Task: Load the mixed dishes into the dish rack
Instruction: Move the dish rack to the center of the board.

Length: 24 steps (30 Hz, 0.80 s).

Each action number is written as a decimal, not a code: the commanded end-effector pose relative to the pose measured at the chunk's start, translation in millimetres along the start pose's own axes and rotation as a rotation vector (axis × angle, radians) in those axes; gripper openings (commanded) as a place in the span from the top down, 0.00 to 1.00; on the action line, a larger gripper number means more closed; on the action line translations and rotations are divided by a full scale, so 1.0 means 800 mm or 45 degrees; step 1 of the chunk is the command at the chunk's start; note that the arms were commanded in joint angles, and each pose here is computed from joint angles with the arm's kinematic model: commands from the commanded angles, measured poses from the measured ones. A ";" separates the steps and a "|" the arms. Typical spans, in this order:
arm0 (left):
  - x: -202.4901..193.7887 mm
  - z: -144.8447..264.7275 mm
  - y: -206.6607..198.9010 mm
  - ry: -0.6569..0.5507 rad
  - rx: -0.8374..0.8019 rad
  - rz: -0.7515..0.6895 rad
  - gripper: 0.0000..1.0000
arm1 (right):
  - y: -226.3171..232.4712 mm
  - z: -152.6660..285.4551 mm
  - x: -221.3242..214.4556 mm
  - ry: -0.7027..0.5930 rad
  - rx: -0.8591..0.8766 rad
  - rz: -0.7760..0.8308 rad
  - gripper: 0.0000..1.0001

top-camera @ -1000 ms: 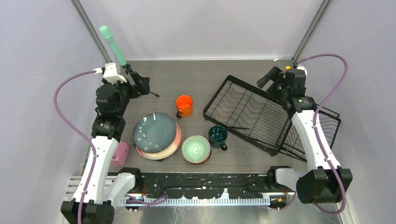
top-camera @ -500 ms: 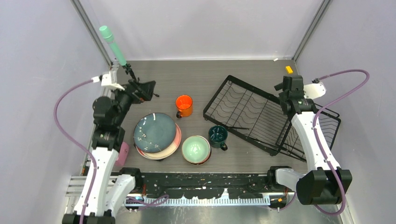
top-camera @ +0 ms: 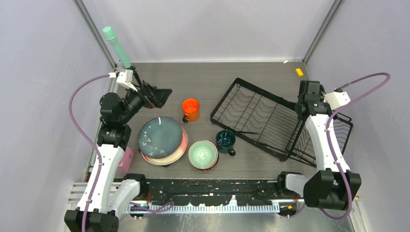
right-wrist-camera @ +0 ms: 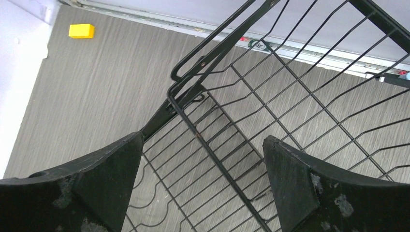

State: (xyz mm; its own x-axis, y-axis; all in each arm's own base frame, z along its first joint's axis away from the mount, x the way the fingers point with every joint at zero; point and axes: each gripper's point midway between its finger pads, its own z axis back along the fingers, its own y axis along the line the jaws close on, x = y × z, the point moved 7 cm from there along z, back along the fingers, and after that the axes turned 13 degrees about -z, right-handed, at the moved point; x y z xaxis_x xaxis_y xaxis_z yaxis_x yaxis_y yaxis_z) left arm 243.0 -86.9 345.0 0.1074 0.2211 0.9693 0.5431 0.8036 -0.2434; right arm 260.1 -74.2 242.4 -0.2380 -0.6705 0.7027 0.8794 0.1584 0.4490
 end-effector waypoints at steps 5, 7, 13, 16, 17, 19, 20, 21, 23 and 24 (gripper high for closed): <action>-0.008 0.008 -0.003 0.003 -0.040 -0.059 0.00 | 0.025 -0.039 -0.020 0.257 0.047 0.050 0.00; -0.011 0.009 -0.002 0.013 -0.029 -0.069 0.00 | 0.020 -0.048 -0.024 0.277 0.006 0.075 0.00; -0.020 0.007 0.005 0.041 -0.006 -0.086 0.00 | 0.022 -0.066 -0.034 0.310 -0.014 0.130 0.00; -0.022 0.006 0.006 0.049 -0.004 -0.088 0.00 | 0.029 -0.073 -0.043 0.362 0.045 0.208 0.00; -0.023 0.006 0.007 0.052 -0.003 -0.089 0.00 | 0.035 -0.076 -0.045 0.366 0.080 0.214 0.00; -0.024 0.005 0.009 0.054 0.004 -0.091 0.00 | 0.046 -0.080 -0.051 0.400 0.163 0.248 0.00; -0.026 0.004 0.009 0.056 0.002 -0.088 0.00 | 0.050 -0.081 -0.054 0.425 0.205 0.285 0.00; -0.027 0.004 0.009 0.058 0.003 -0.084 0.00 | 0.058 -0.087 -0.056 0.420 0.239 0.291 0.00; -0.029 0.003 0.010 0.058 -0.001 -0.079 0.00 | 0.073 -0.094 -0.056 0.409 0.292 0.311 0.00; -0.029 0.003 0.010 0.060 -0.002 -0.078 0.00 | 0.080 -0.096 -0.055 0.399 0.321 0.316 0.00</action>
State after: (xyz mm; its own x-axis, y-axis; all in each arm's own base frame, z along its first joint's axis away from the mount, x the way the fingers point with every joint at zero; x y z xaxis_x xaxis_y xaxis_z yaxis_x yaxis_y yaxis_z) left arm 240.7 -85.3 321.2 0.1318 0.1548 0.9791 0.5473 0.8122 -0.2021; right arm 304.9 -92.3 174.5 0.1518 -0.7920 0.5913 0.8976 0.3609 0.2530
